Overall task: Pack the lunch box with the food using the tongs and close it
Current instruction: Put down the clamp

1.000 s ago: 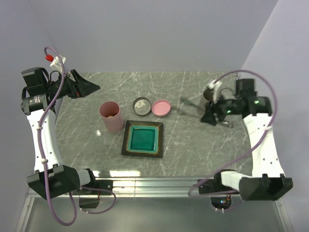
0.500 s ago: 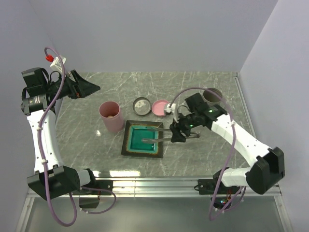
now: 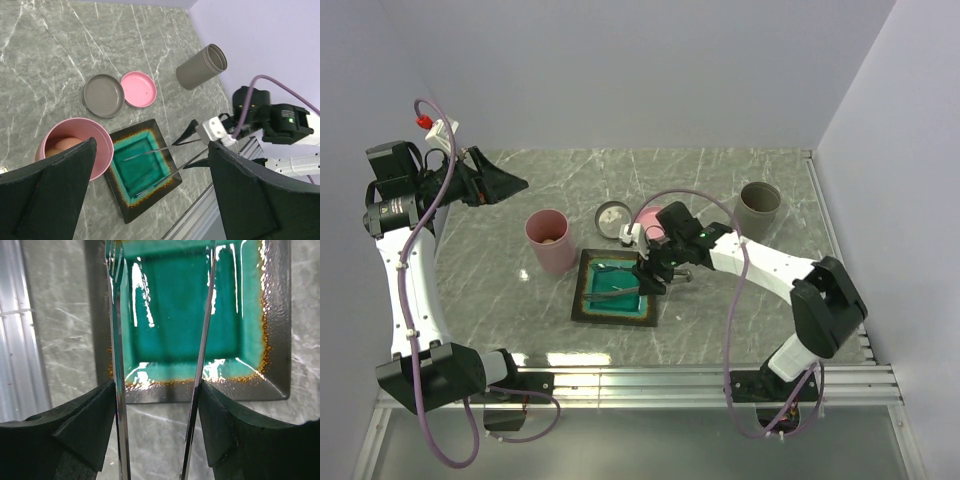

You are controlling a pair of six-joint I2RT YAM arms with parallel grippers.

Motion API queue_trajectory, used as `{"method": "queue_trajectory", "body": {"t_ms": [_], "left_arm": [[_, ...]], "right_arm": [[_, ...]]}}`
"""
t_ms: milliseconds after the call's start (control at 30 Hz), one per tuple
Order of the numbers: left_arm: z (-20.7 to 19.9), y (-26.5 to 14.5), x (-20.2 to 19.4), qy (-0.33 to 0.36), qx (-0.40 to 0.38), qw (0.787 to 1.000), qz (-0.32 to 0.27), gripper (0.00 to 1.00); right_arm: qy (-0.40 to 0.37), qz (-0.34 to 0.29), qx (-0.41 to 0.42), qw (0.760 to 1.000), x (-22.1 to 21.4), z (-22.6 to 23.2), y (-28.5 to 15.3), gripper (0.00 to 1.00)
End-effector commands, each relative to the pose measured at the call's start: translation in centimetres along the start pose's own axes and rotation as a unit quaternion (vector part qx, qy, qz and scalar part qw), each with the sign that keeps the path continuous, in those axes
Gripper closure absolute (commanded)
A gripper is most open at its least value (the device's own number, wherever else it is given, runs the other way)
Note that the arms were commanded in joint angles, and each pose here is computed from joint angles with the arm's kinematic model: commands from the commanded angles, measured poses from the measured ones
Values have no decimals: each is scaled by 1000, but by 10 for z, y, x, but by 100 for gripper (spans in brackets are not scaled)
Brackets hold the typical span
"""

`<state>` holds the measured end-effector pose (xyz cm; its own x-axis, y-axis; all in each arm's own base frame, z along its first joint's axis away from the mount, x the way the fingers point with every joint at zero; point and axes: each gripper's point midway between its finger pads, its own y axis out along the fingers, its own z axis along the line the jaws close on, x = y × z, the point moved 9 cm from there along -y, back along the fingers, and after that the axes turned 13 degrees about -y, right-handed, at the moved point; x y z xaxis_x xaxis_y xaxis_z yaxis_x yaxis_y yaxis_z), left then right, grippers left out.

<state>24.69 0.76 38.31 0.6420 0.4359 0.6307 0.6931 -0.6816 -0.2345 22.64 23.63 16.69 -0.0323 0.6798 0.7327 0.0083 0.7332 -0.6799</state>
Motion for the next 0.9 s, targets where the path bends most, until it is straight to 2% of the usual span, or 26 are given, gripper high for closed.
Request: {"method": "queue_trajectory", "body": {"t_ms": [0, 133, 267, 467, 633, 767, 800, 833, 867], "left_arm": [[-6, -3, 5, 28, -8, 1000, -6, 1], [-6, -2, 6, 27, -9, 1000, -6, 0], [-4, -2, 5, 26, -8, 1000, -6, 1], [-2, -2, 3, 24, -5, 1000, -4, 1], [0, -2, 0, 26, 4, 1000, 2, 1], [-1, -3, 0, 29, 4, 1000, 0, 1], [0, -3, 1, 30, 3, 1000, -1, 0], [0, -3, 1, 27, 3, 1000, -1, 1], [0, -3, 1, 28, 3, 1000, -1, 0]], "right_arm": [[-32, -22, -17, 999, 9, -13, 7, 29], [-28, -7, -9, 1000, 0, -15, 17, 27], [-22, 6, 2, 1000, -7, -15, 22, 21], [-26, 48, 11, 998, -16, -19, 30, 21], [-29, 112, 35, 993, -22, -24, 37, 21], [-27, 130, 38, 990, -28, -24, 40, 20], [-26, 132, 37, 990, -28, -24, 40, 14], [-25, 133, 37, 990, -29, -24, 40, 4], [-25, 131, 34, 990, -28, -24, 39, 4]]}}
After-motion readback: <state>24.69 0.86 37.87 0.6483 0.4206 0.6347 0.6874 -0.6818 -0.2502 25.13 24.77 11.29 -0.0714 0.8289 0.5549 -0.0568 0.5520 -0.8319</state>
